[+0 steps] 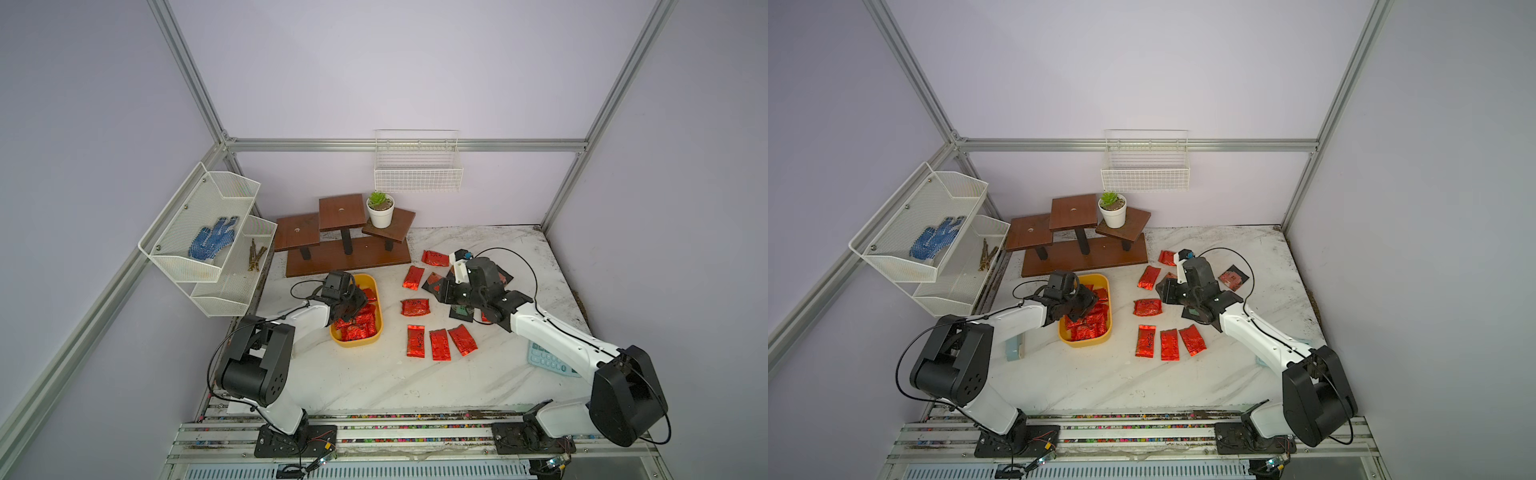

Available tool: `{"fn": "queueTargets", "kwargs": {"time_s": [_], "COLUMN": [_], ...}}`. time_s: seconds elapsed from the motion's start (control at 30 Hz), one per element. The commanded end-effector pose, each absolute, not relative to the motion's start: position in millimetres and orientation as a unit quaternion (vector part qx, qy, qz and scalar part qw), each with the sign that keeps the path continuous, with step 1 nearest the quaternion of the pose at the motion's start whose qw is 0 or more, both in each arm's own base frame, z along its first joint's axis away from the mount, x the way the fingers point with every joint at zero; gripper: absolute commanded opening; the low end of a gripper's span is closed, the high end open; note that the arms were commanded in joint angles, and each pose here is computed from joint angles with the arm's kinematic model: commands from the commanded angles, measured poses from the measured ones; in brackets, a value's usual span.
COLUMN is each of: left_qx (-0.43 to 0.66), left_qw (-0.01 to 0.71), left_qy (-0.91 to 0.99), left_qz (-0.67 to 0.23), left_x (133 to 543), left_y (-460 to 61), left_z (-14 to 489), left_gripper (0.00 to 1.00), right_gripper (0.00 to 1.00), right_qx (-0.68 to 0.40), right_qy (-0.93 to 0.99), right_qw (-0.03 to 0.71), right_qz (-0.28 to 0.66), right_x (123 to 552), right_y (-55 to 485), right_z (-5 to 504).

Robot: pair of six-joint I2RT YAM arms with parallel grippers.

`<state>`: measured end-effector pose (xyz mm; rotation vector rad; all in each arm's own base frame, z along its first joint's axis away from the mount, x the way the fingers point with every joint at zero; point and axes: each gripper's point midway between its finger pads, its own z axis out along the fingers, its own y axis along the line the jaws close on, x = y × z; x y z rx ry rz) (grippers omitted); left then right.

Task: Take the tea bags out of the storage box
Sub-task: Pick up the tea bag from the storage box.

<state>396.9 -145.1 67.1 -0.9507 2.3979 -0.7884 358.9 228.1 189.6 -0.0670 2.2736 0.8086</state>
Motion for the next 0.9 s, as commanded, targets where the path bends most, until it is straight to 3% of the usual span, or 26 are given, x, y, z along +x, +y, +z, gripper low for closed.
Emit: {"fn": "queueTargets", "kwargs": {"time_s": [0.0,0.27,0.5,0.87], "left_qx": [-0.335,-0.334,-0.327,-0.276], "left_qw": [0.239,0.237,0.246,0.291], "left_qy": [0.858,0.856,0.855,0.855], "left_qz": [-0.307,-0.315,-0.318,-0.330], "left_x": [412.9,410.2,401.3,368.3], "left_y": [-150.7,-152.3,-149.6,-143.7], "left_z": [80.7,80.1,96.8,164.9], "left_gripper": [0.25,0.00,0.00,0.00], "right_gripper": [0.44,0.44,0.44,0.44], "right_qx": [-0.029,-0.029,-0.028,-0.035], "right_qy": [0.876,0.878,0.877,0.872], "right_qw": [0.358,0.357,0.357,0.364], "right_qz": [0.321,0.319,0.321,0.325], "right_x": [359.0,359.7,360.5,362.6], "right_y": [234.3,234.3,235.0,237.5], "right_z": [189.2,186.5,187.0,203.6]}}
